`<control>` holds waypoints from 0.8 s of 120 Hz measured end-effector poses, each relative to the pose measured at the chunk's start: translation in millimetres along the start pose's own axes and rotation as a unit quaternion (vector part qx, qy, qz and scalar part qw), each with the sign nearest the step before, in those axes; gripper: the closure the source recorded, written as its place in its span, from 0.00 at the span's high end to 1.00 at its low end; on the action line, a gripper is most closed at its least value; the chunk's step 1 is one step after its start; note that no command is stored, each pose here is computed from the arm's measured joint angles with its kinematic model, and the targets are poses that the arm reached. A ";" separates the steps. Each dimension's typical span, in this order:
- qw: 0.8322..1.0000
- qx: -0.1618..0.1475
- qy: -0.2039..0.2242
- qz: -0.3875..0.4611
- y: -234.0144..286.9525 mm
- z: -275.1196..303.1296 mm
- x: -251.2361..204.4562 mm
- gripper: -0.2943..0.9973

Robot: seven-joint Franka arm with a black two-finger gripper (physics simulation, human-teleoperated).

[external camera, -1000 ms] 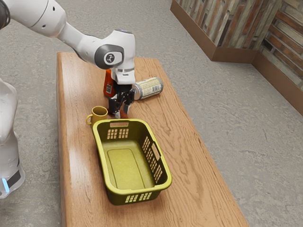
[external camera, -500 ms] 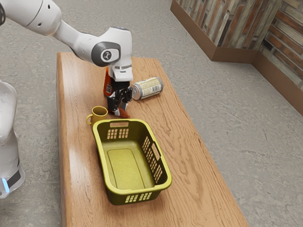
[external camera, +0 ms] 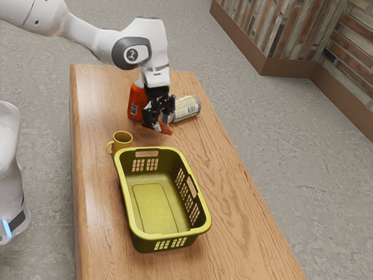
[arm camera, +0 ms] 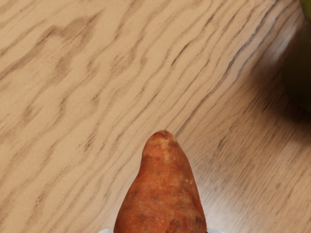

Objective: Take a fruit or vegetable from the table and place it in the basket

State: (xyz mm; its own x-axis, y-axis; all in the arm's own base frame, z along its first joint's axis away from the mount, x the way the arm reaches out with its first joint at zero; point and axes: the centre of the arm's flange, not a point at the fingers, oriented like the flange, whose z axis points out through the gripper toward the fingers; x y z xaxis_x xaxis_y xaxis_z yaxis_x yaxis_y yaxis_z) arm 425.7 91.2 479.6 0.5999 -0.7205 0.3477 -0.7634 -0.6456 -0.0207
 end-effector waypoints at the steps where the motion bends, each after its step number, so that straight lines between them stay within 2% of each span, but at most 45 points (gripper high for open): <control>1: 1.000 0.002 0.004 0.003 2.4 -3.8 3.1 0.37; 17: 0.994 0.020 0.054 0.088 64.9 -46.9 80.7 0.37; 28: 0.989 0.032 0.076 0.123 108.8 -71.9 115.0 0.38; 47: 0.985 0.006 0.086 0.147 168.1 -68.9 152.1 0.38; 66: 0.990 -0.022 0.063 0.121 190.6 -41.4 164.2 0.37; 84: 0.995 -0.047 0.032 0.080 204.3 -5.8 143.7 0.37; 96: 0.997 -0.053 0.022 0.056 206.0 4.2 138.2 0.37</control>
State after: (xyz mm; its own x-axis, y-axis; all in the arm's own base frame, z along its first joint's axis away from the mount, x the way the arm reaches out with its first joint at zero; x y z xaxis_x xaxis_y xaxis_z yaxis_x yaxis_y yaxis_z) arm 352.3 -142.5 519.5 0.5008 -0.7727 0.3900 -0.8471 -0.5301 0.0373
